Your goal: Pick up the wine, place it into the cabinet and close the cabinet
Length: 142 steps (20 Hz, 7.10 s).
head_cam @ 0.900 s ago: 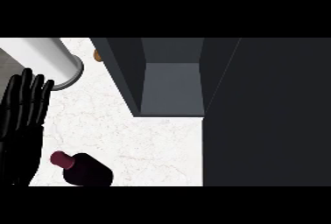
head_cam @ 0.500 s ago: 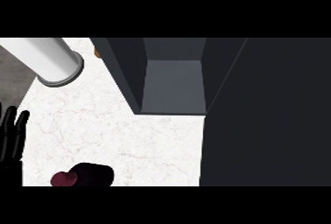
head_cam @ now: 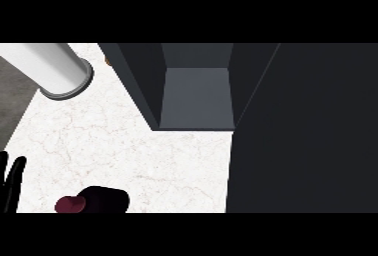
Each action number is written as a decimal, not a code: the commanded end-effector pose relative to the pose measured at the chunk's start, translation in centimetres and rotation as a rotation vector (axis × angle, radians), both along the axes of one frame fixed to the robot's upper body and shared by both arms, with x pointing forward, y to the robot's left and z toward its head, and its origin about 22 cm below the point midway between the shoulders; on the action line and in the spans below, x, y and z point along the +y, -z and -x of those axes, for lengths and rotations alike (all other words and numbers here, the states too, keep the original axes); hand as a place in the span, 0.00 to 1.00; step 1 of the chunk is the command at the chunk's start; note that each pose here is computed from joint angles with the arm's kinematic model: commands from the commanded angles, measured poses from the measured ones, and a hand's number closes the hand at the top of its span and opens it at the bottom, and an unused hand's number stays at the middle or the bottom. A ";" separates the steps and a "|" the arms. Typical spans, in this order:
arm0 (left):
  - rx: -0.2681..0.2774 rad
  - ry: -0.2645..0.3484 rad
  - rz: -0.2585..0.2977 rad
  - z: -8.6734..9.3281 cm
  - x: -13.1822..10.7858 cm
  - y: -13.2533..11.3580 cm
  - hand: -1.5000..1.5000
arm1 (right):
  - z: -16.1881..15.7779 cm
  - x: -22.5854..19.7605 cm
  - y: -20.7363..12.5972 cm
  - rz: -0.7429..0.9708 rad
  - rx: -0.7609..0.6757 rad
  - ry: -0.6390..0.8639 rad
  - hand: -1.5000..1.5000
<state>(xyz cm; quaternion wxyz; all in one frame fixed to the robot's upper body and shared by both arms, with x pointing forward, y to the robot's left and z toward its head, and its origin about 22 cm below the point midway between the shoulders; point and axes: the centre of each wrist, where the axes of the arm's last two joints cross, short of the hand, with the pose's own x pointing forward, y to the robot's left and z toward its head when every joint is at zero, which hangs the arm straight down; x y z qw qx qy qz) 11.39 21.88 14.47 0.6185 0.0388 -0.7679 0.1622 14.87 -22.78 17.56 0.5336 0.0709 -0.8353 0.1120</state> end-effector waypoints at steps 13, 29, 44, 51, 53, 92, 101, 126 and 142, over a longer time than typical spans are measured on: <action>0.001 -0.077 0.006 0.9 -0.5 -3.9 0.00 | 2.1 1.7 -6.0 -0.022 0.003 -0.027 0.00; 0.055 -0.166 0.000 -3.3 -1.1 -1.7 0.00 | 1.7 1.9 -8.3 -0.034 -0.014 0.000 0.00; 0.177 -0.181 -0.028 -2.6 -0.7 1.8 0.00 | 1.7 2.7 -10.3 -0.009 0.003 -0.028 0.00; 0.214 -0.202 -0.010 -2.2 -0.4 7.2 0.00 | 1.9 1.9 -10.7 -0.004 0.002 -0.007 0.00; 0.227 -0.227 0.003 -0.8 0.7 7.6 0.00 | 2.7 1.3 -11.2 0.000 -0.008 -0.001 0.00; 0.296 -0.165 0.150 2.8 4.4 27.3 0.00 | 2.0 3.3 -11.5 0.000 -0.015 -0.028 0.00; 0.277 -0.173 0.149 -1.8 3.4 29.2 0.00 | 3.5 3.1 -11.3 -0.012 0.009 -0.037 0.00; -0.195 0.299 -0.198 -13.8 1.0 23.3 1.00 | 1.2 2.6 -12.0 -0.016 -0.007 -0.016 0.00; -0.239 0.438 -0.042 -16.3 -6.8 9.3 1.00 | 0.9 2.6 -11.1 -0.022 0.032 -0.007 0.00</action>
